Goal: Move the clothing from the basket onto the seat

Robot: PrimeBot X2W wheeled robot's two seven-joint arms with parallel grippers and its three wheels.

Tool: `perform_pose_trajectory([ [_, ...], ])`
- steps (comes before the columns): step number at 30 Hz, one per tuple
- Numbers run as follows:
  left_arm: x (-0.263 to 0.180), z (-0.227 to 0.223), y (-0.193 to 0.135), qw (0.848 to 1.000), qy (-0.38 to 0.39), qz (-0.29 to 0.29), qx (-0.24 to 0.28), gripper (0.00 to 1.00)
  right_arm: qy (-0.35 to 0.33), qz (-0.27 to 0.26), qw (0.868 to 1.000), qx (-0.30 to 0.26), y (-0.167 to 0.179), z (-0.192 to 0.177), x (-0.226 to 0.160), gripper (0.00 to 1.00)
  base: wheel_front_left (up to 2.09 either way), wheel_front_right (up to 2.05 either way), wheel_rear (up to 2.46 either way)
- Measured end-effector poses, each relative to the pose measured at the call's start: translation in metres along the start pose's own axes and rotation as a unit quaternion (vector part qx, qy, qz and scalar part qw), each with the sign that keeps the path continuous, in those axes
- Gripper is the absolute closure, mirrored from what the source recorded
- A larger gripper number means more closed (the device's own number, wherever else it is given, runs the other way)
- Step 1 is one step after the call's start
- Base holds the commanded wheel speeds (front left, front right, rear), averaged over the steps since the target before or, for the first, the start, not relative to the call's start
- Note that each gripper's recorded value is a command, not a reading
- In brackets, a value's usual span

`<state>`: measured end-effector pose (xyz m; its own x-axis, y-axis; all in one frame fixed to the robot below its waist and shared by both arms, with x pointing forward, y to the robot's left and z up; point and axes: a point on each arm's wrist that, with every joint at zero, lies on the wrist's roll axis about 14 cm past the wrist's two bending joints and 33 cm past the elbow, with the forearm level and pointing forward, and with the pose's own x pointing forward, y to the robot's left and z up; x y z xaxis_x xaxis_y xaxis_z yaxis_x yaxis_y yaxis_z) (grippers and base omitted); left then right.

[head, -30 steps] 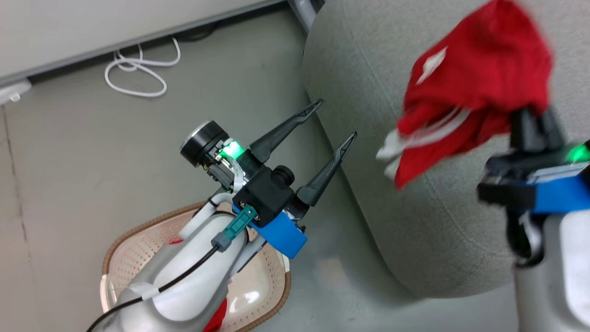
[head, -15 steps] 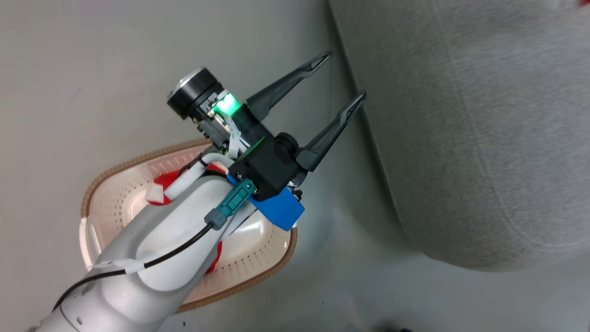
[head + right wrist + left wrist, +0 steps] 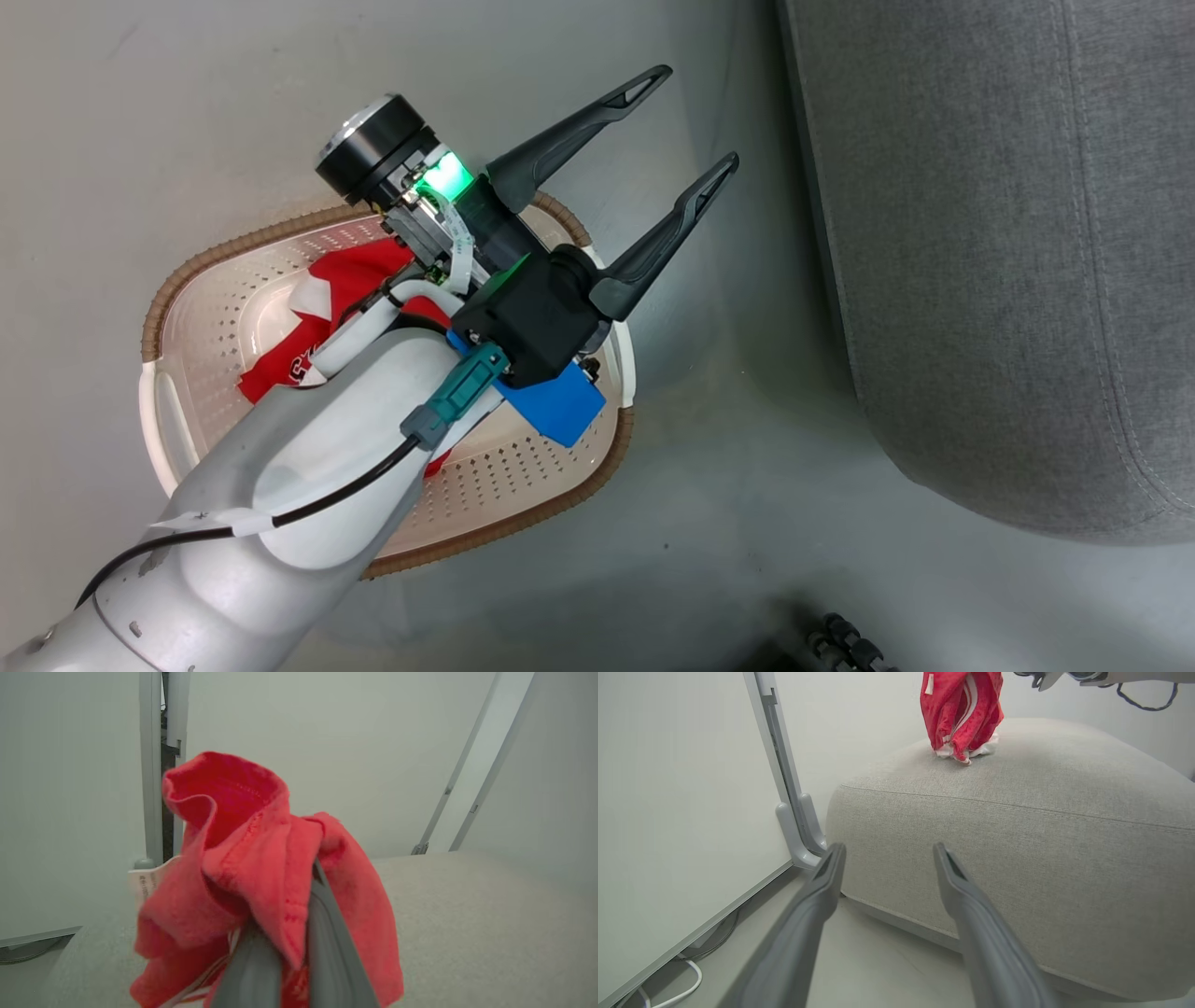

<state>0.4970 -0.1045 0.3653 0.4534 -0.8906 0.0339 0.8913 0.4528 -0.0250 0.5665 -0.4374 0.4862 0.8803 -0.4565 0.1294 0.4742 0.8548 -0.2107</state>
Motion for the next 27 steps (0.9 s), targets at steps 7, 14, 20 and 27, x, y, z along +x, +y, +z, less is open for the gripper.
perform_pose_trajectory([
  [7, 0.0, 0.006, 0.003, 1.0, -0.002, 0.002, 0.007, 0.0, 0.095, -0.026, 0.995, 0.022, -0.012, -0.061, -0.031, 1.0, 0.0, 0.0, 0.0],
  [14, 0.002, 0.022, 0.002, 1.0, -0.011, 0.002, 0.019, 0.0, 0.134, -0.043, 0.989, 0.044, -0.02, -0.077, -0.055, 0.0, 0.0, 0.0, 0.0],
  [20, 0.0, 0.047, -0.006, 1.0, -0.02, 0.009, 0.022, 0.0, 0.124, -0.041, 0.991, 0.037, -0.03, -0.059, -0.077, 0.0, 0.0, 0.0, 0.0],
  [27, -0.011, 0.079, -0.015, 0.999, -0.027, 0.038, 0.023, 0.0, 0.118, -0.006, 0.993, 0.024, -0.027, -0.038, -0.124, 0.0, 0.0, 0.0, 0.0],
])
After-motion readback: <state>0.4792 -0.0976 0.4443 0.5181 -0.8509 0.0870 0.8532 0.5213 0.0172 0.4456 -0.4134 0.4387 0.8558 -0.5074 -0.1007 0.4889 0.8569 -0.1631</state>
